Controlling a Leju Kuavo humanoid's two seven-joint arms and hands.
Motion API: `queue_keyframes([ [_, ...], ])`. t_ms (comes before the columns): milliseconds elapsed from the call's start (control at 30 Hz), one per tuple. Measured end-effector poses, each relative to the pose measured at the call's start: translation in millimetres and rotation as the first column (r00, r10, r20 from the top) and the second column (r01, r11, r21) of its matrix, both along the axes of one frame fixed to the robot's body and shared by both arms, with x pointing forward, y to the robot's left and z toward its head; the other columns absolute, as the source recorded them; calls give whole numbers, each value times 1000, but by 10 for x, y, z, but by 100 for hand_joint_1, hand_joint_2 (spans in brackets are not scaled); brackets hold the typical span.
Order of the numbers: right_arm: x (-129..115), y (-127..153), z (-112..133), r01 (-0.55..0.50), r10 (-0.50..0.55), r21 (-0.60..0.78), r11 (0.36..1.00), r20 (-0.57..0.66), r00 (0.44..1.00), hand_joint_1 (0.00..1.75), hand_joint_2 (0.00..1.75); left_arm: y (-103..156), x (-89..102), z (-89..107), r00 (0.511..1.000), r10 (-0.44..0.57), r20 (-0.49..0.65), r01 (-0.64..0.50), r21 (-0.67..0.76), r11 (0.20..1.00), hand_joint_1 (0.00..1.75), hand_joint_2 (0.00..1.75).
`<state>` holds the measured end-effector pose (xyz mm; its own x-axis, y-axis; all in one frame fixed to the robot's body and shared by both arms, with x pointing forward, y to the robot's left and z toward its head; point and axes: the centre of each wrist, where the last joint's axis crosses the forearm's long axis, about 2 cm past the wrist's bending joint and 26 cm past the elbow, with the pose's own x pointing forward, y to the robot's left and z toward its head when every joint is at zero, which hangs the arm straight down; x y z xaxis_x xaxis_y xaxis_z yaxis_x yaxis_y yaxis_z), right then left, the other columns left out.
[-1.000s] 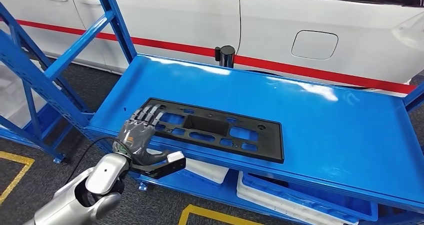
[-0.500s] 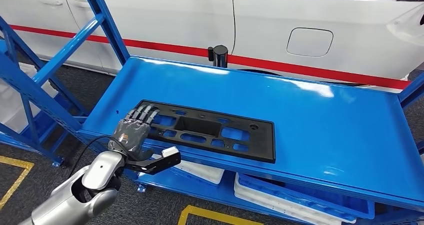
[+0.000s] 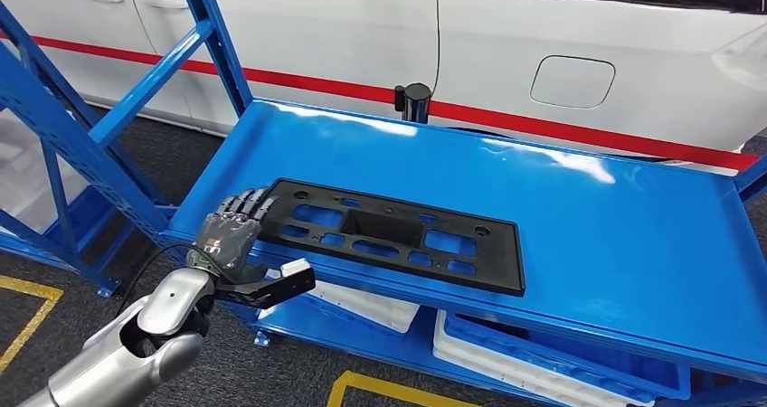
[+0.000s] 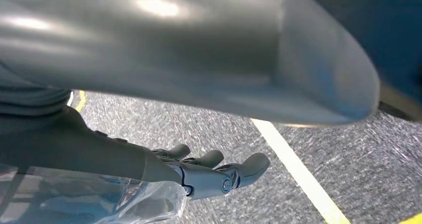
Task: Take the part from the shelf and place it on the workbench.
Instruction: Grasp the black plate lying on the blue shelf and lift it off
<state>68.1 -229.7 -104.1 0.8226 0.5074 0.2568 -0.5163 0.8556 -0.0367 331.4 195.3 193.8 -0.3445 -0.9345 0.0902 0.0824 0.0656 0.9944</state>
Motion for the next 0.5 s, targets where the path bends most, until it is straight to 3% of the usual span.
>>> queue_keyframes([
  [500, 5, 3, 1, -27, 27, 2, 1000, 2, 1000, 0, 0, 32, 142, -8, 1000, -29, 6, 29, 13, 999, 0, 175],
])
